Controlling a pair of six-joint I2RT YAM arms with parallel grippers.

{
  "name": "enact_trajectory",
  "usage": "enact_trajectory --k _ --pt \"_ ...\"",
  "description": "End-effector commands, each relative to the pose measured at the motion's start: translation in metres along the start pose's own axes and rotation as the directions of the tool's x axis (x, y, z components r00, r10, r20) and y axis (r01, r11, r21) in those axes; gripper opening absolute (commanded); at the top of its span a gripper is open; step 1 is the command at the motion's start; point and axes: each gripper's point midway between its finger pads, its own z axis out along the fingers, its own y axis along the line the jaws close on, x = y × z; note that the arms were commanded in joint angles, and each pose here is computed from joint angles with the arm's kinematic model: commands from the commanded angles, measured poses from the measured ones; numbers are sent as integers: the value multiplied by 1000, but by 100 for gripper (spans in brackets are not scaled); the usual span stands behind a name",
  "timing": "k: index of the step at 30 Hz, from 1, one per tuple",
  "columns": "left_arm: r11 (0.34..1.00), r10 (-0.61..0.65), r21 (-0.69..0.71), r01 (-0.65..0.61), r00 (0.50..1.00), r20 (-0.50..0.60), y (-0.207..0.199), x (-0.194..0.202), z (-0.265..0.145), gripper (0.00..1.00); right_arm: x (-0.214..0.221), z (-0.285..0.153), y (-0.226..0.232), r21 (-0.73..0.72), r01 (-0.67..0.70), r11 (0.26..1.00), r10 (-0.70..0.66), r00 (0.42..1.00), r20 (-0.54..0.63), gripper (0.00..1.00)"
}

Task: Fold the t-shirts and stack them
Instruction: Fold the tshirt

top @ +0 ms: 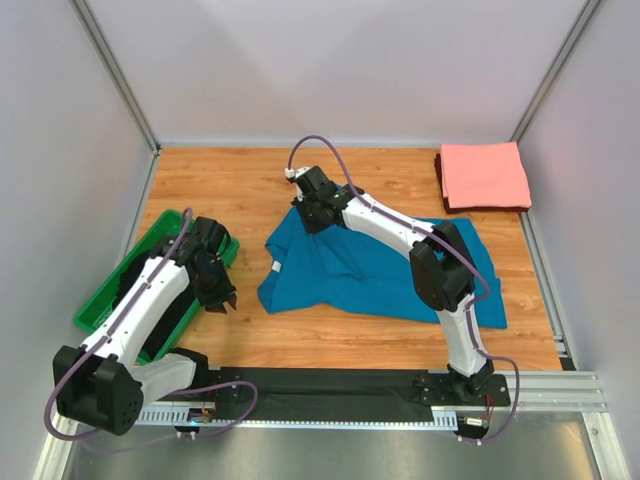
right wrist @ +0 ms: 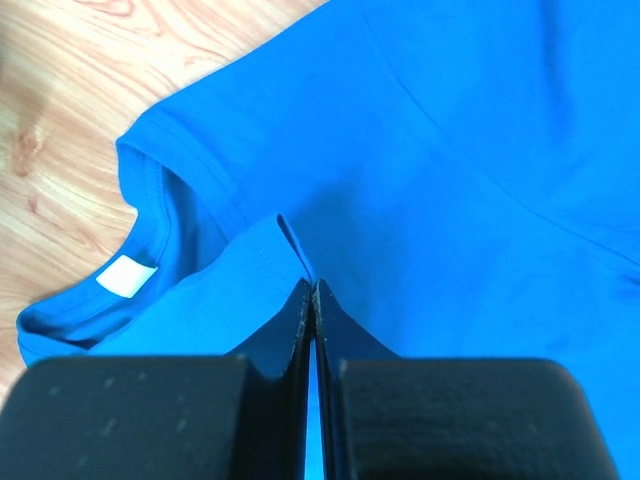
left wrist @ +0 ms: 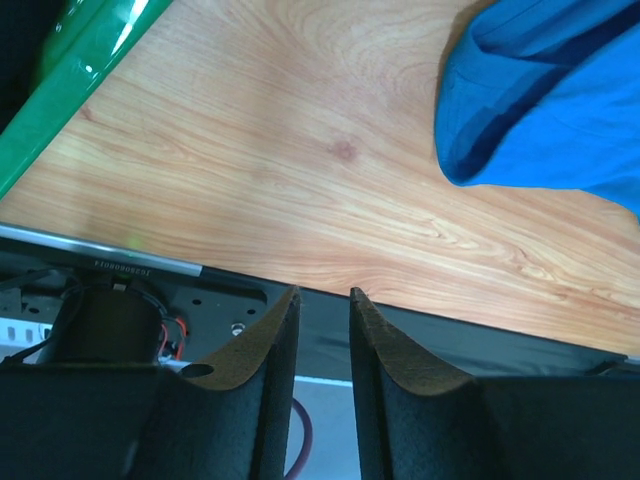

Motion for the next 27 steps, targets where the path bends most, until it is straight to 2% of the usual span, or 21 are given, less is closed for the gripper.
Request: enact_trajectory --k 1,6,9,13,15,20,27 --pt "999 -10 37 7 998 62 -12 -18 -3 33 -25 -18 3 -37 -17 999 20 996 87 0" --pt "987 37 150 -56 991 127 -50 -49 -7 27 -25 -21 11 -85 -12 996 19 996 82 0" --pt "979 62 188 -83 991 117 -70 -62 2 17 -23 -21 12 -91 -13 996 21 997 81 0" --pt "986 60 154 -64 998 28 -76 -63 30 4 -20 -23 12 -96 -19 995 26 997 78 0" --pt "987 60 147 -58 998 -6 -77 -61 43 1 -19 -24 14 -104 -20 994 28 996 81 0" --pt "982 64 181 -62 998 -5 -87 -62 59 0 -18 -25 15 -114 -31 993 40 996 82 0" --pt "990 84 118 -78 995 -44 -89 -62 86 0 -16 -22 16 -120 -32 992 42 996 74 0"
